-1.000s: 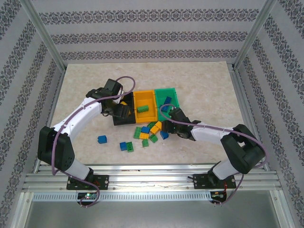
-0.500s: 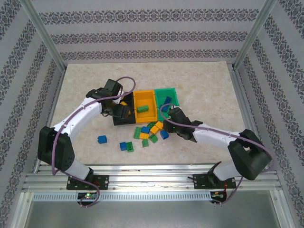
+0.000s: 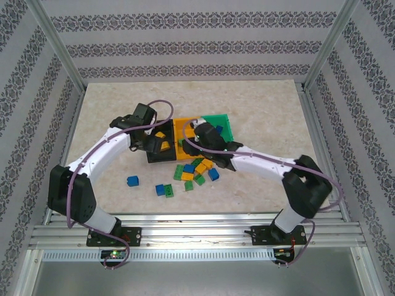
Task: Sort the legos into containers by color
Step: Place the lego in the container.
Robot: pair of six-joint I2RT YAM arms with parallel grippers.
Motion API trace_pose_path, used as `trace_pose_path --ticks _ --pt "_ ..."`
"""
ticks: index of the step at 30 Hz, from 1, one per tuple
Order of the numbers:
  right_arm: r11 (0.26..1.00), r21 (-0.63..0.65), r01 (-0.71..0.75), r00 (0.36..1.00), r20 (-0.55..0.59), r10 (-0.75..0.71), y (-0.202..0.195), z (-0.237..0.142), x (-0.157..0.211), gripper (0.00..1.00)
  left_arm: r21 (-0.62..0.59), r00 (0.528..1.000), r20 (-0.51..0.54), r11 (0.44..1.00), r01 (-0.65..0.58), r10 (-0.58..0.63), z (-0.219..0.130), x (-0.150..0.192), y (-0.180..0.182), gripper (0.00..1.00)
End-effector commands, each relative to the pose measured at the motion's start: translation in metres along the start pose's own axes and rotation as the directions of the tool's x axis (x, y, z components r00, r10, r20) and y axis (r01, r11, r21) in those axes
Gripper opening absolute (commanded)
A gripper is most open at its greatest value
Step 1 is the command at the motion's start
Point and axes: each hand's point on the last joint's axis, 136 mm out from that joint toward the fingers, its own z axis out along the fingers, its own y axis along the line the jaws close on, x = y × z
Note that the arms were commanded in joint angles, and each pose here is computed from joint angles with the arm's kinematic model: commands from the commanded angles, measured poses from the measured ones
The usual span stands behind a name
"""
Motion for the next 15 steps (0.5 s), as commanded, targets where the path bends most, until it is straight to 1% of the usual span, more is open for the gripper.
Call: trace_pose_path --ticks 1,3,5,8,9,11,15 --pt "0.994 -0.107 0.008 1.0 0.02 -0.006 0.031 0.02 -0.022 0.38 -0.026 0.998 0.036 0.998 0.054 -0.053 -0.01 -0.002 0.018 0.81" --pt "0.993 -0.116 0.001 1.0 0.01 0.0 0.034 0.035 -0.025 0.39 -0.029 0.997 0.034 0.997 0.065 -0.064 -0.01 -0.002 0.022 0.81" --pt "0.991 -0.13 -0.008 1.0 0.006 0.008 0.038 0.046 -0.031 0.43 -0.033 0.997 0.03 0.997 0.068 -0.067 -0.009 0.0 0.024 0.81" --pt "0.99 -0.14 -0.017 1.0 -0.005 0.016 0.04 0.055 -0.035 0.57 -0.04 0.997 0.03 0.997 0.065 -0.064 -0.009 0.0 0.025 0.81" --pt "0.99 -0.142 -0.018 1.0 -0.006 0.017 0.04 0.056 -0.035 0.59 -0.043 0.997 0.033 0.997 0.065 -0.063 -0.01 0.0 0.026 0.81" --pt "0.99 -0.142 -0.019 1.0 -0.004 0.019 0.039 0.053 -0.034 0.6 -0.045 0.997 0.035 0.997 0.066 -0.064 -0.011 0.0 0.027 0.81" --pt "0.992 -0.125 -0.026 1.0 0.014 0.028 0.028 0.036 -0.031 0.6 -0.035 0.998 0.035 0.997 0.062 -0.061 -0.01 0.001 0.025 0.81"
